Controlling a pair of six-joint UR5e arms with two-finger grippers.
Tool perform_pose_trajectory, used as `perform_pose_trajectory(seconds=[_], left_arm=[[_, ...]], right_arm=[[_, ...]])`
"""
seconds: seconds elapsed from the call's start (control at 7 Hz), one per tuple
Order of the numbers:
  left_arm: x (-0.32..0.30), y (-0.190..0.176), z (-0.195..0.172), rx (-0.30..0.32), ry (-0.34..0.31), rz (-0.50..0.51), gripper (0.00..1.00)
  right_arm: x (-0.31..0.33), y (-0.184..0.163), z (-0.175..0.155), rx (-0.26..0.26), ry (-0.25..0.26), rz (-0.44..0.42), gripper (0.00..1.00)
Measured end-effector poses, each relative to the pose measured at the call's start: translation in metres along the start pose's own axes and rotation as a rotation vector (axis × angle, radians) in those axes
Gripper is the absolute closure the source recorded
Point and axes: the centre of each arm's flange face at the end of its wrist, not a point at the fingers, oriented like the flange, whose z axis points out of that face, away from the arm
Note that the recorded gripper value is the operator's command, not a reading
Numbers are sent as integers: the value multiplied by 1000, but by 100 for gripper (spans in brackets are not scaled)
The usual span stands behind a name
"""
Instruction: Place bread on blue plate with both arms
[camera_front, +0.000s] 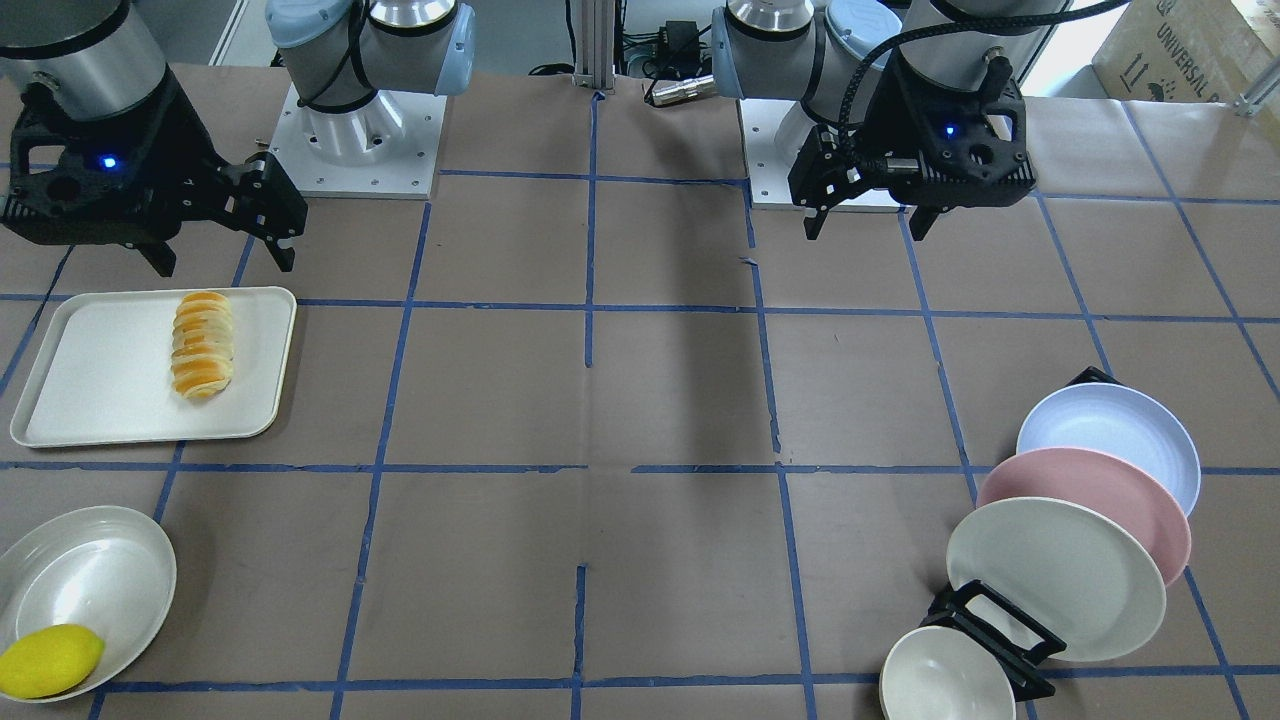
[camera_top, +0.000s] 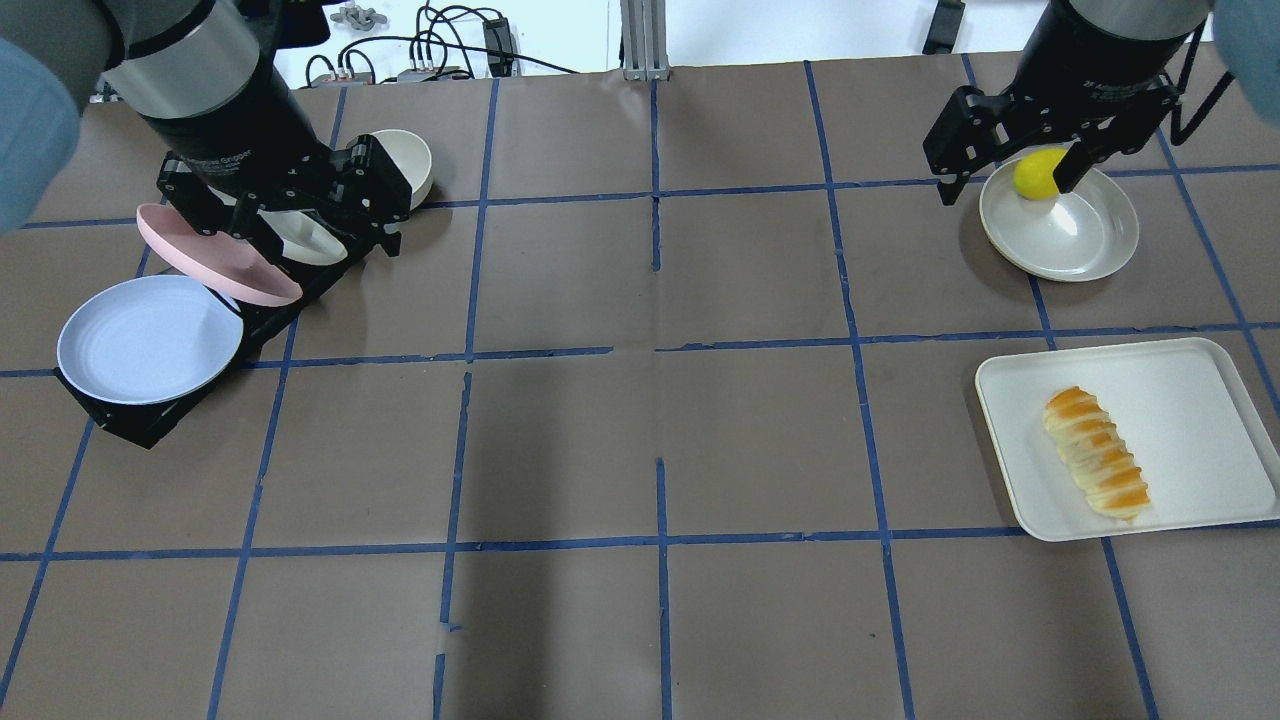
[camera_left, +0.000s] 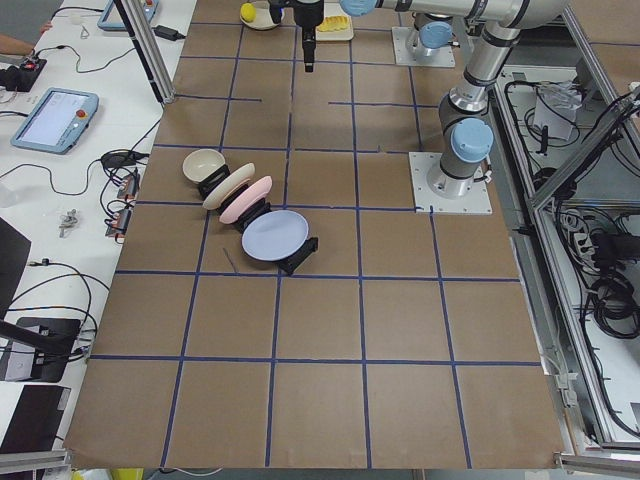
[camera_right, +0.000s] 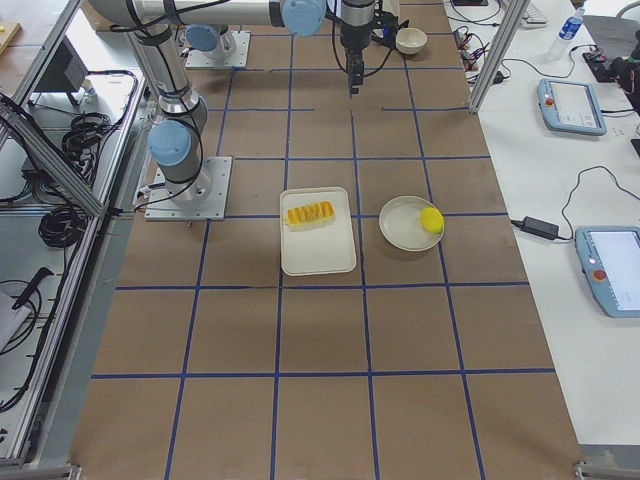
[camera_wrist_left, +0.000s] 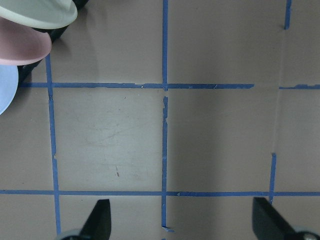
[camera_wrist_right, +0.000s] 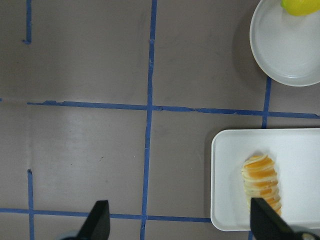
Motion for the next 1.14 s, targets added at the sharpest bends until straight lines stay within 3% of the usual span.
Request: perform_pose_trajectory(seconds=[0.57, 1.14], left_arm=[[-46, -4, -6, 0, -42, 111, 0], [-201, -20, 8, -45, -18, 216, 0]], right_arm=[[67, 6, -12, 22, 11, 148, 0], [69, 16, -22, 39, 10, 152, 0]])
